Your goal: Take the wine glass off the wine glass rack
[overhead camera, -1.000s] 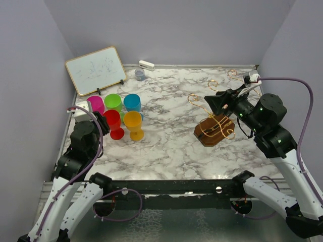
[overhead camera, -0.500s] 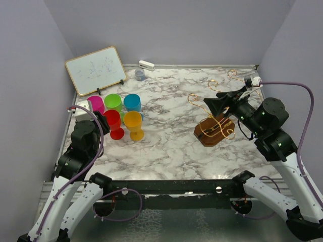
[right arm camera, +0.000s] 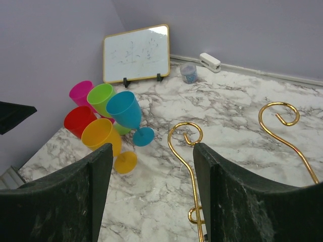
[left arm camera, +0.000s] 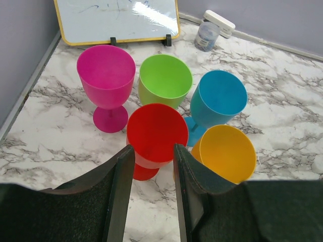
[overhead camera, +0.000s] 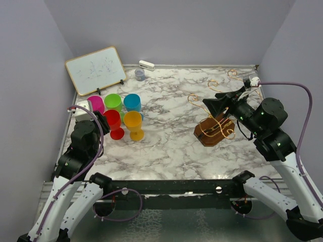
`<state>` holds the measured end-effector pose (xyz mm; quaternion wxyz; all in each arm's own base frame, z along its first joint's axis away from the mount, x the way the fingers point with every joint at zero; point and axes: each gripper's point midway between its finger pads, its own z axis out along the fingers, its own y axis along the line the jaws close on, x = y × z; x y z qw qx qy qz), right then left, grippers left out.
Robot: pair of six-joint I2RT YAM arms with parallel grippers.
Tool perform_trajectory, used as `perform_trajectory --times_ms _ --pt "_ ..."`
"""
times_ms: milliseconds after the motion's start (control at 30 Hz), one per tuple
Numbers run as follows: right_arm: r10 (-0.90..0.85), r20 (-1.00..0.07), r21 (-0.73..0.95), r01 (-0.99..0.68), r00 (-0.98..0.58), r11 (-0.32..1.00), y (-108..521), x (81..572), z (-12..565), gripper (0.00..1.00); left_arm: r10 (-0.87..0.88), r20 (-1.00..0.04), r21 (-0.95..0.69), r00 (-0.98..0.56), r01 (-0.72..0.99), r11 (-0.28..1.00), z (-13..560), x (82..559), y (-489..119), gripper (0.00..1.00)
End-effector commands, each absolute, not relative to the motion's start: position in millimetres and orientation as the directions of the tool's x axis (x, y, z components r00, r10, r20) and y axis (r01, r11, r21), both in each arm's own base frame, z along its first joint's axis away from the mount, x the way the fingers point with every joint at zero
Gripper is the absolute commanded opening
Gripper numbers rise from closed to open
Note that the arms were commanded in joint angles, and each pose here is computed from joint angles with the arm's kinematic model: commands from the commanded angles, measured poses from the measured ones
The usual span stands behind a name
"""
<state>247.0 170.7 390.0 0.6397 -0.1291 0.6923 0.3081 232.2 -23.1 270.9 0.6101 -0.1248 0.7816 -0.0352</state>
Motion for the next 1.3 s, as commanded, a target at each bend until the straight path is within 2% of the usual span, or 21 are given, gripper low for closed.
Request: perform_trajectory --times_ms 0,1267 --pt "0.225 -0.967 0.251 -0.603 -0.121 0.757 174 244 398 0.65 -0.236 -0.947 -0.212 -0.215 -0.129 0.969 274 235 -28 0.39" --pt "0.245 -0.955 0.295 -0.64 -0.169 0.709 187 243 392 0.65 -0.238 -0.946 -0.214 -0.22 -0.127 0.969 273 235 -28 0.39"
